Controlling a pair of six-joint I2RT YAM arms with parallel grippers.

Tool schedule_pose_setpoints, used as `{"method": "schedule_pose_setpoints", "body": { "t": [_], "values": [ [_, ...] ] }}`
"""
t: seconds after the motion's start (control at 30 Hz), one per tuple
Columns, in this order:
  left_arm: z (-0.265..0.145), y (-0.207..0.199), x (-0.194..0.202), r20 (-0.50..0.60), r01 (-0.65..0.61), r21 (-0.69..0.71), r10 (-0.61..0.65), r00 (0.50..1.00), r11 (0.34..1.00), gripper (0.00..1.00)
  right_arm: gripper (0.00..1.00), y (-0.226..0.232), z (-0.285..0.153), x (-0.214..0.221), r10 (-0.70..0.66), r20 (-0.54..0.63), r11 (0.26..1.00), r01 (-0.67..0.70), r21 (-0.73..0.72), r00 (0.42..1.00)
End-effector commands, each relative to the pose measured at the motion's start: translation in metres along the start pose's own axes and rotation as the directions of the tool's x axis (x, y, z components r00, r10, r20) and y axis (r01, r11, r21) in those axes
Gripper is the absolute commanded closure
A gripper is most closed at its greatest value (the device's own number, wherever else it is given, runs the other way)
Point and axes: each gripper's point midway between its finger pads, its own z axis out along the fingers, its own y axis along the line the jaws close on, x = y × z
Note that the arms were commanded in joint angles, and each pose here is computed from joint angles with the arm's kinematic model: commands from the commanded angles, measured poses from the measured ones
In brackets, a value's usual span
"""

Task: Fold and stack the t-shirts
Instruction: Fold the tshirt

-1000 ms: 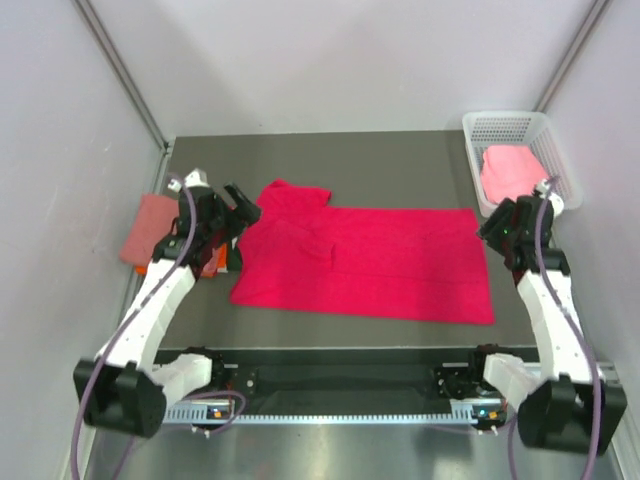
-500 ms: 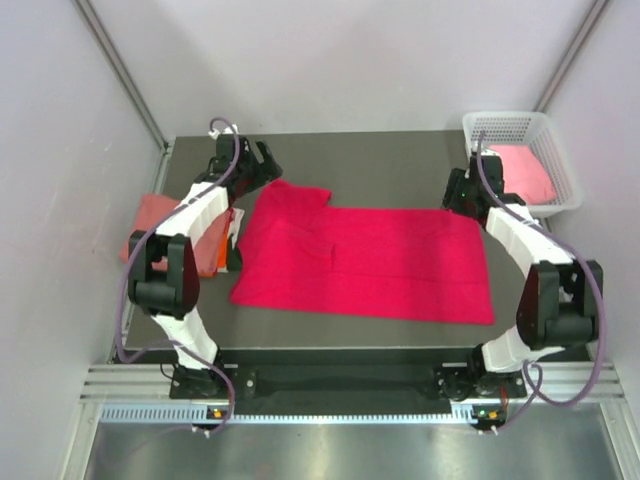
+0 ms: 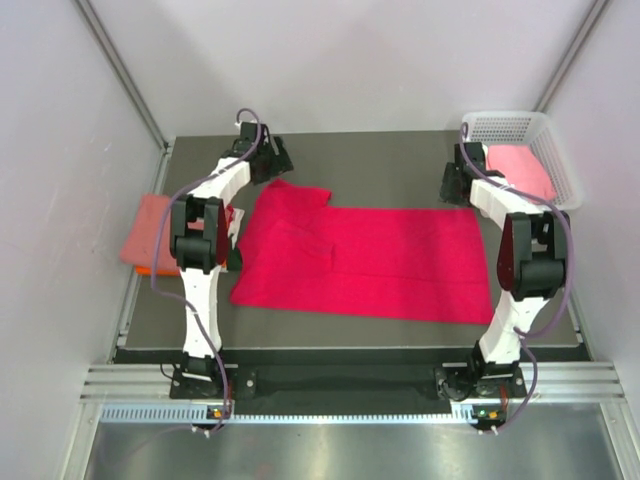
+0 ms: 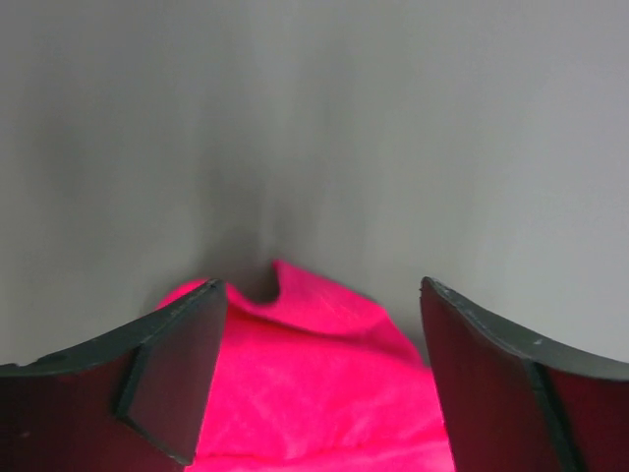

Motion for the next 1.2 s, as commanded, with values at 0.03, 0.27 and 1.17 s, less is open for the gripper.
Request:
{"method": "schedule_pose_setpoints", "body": {
  "t": [0.03, 0.27, 1.17],
  "values": [
    [0.006, 0.001, -0.005, -0.028, -0.025, -0.002, 0.025, 0.999, 1.0, 0.19, 0.47, 0.003, -0.005, -0.017, -0.002, 0.069, 1.0, 0.002, 0.004, 0.998],
    [0.016, 0.007, 0.014, -0.081, -0.031, 0.001, 0.031, 0.996, 1.0, 0.44, 0.48, 0.006, 0.001, -0.013, -0.01, 0.05, 1.0, 0.011, -0.01, 0.999],
    [-0.043, 0.076, -0.033, 0.155, 0.069, -0.248, -0.031, 0.987, 0.966, 1.0, 0.48, 0.012, 0.036, -0.024, -0.022, -0.003, 0.999, 0.022, 0.046, 1.0]
  ]
}}
